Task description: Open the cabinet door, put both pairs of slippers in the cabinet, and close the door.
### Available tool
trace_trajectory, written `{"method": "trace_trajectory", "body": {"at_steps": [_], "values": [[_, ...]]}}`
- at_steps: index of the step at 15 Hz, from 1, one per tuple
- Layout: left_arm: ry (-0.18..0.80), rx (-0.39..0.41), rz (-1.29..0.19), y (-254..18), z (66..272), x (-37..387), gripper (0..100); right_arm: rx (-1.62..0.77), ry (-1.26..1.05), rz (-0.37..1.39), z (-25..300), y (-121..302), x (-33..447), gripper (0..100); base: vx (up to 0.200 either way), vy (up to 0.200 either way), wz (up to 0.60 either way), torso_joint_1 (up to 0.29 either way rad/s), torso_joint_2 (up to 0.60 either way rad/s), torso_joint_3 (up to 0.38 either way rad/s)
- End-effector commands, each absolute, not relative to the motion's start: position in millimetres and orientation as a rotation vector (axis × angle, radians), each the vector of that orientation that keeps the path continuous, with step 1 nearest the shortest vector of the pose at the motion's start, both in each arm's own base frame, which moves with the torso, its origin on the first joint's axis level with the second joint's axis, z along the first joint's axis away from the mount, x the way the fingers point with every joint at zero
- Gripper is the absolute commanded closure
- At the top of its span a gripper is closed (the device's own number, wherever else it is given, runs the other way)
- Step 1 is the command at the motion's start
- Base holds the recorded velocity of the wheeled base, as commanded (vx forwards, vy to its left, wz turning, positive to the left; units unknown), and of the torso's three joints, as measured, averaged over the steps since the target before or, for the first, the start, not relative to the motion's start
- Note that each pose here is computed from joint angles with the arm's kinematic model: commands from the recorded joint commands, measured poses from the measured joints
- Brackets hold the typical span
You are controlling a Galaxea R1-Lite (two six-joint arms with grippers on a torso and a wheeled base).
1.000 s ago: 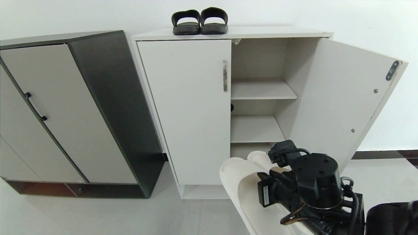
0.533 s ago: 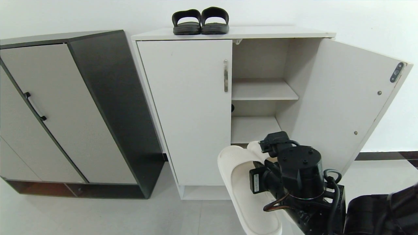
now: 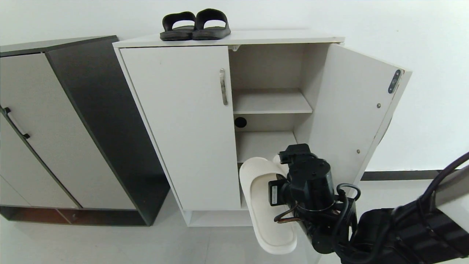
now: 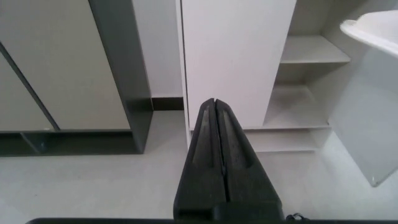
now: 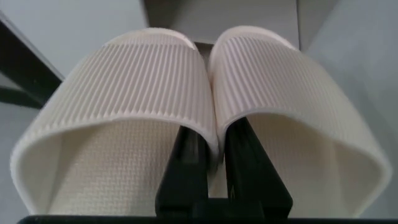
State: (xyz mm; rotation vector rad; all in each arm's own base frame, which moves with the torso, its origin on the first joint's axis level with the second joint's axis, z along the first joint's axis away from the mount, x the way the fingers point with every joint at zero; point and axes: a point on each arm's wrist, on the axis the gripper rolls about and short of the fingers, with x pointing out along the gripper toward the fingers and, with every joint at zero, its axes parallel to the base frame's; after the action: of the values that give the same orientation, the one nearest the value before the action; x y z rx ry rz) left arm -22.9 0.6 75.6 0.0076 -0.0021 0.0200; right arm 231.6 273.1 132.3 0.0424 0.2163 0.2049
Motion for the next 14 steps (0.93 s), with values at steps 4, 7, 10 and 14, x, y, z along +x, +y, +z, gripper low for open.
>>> {"method": "trace_trajectory", "body": {"at_steps": [4, 7, 10, 14], "values": [[0.0, 0.009, 0.02, 0.6, 75.7, -22.7, 100, 0.077, 0.19, 0.17, 127.7, 294.6, 255.2, 100, 0.0, 0.0, 0.0, 0.0, 0.0, 0.0], [0.002, 0.009, 0.02, 0.6, 75.7, -22.6, 100, 0.07, 0.177, 0.108, 122.8, 295.8, 272.6, 100, 0.0, 0.0, 0.0, 0.0, 0.0, 0.0], [0.0, 0.009, 0.02, 0.6, 75.7, -22.7, 100, 0.056, 0.173, 0.039, 117.7, 284.8, 292.3, 100, 0.0, 0.0, 0.0, 0.0, 0.0, 0.0], [0.0, 0.009, 0.02, 0.6, 75.7, -22.7, 100, 0.034, 0.188, -0.003, 110.1, 273.1, 305.5, 100, 0.0, 0.0, 0.0, 0.0, 0.0, 0.0]]}}
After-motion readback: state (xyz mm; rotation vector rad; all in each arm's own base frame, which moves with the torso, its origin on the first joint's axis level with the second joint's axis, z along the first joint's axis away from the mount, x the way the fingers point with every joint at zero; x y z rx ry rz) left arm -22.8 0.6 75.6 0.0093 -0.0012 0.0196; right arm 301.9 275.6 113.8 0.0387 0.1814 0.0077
